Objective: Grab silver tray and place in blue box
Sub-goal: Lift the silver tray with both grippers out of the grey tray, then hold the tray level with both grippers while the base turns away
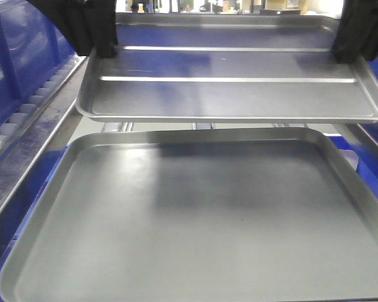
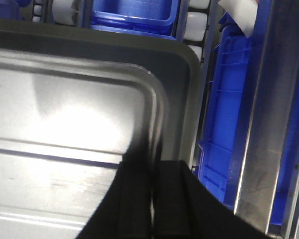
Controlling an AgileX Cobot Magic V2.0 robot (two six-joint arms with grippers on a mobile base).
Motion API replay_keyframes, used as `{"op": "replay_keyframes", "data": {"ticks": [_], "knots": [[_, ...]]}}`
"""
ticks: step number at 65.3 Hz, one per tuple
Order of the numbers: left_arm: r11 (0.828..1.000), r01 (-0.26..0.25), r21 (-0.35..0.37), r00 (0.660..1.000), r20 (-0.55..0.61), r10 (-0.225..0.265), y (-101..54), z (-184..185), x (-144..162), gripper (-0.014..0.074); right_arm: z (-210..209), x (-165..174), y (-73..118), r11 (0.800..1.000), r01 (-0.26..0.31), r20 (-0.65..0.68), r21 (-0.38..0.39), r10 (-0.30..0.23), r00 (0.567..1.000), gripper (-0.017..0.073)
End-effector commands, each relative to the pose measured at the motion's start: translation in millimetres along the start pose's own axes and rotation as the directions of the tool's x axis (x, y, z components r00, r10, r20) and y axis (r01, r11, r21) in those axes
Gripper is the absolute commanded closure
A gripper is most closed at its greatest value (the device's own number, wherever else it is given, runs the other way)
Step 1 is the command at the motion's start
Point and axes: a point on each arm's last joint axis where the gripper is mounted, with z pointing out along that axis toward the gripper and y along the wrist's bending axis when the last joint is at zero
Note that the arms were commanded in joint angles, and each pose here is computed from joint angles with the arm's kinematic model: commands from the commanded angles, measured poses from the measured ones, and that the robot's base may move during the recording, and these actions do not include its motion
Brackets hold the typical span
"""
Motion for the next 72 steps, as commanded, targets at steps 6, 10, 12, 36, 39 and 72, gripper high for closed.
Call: {"op": "replay_keyframes", "data": {"ticks": [6,10,12,36,39,72], "knots": [[1.000,-0.017,-0.006,0.997,0.072,0.018,8.5,-23.8,-7.8,0.0698,-21.8,-10.3,-3.3,0.999,0.035,0.116,0.008,-0.036,0.993,0.0500],[1.000,-0.017,-0.006,0.997,0.072,0.018,8.5,-23.8,-7.8,0.0698,-21.8,-10.3,-3.3,0.999,0.035,0.116,0.008,-0.036,0.993,0.0500],[1.000,-0.017,-0.006,0.997,0.072,0.018,8.5,-23.8,-7.8,0.0698,-21.8,-10.3,-3.3,0.999,0.035,0.116,0.008,-0.036,0.993,0.0500],[1.000,-0.017,-0.006,0.997,0.072,0.018,8.5,-23.8,-7.8,0.0699,-21.8,-10.4,-3.5,0.999,0.034,0.116,0.008,-0.035,0.993,0.0500],[1.000,-0.017,-0.006,0.997,0.072,0.018,8.5,-23.8,-7.8,0.0699,-21.8,-10.4,-3.5,0.999,0.034,0.116,0.008,-0.035,0.993,0.0500],[1.000,-0.017,-0.006,0.997,0.072,0.018,8.5,-23.8,-7.8,0.0699,-20.8,-10.5,-3.3,0.999,0.035,0.114,0.009,-0.036,0.993,0.0500]]}}
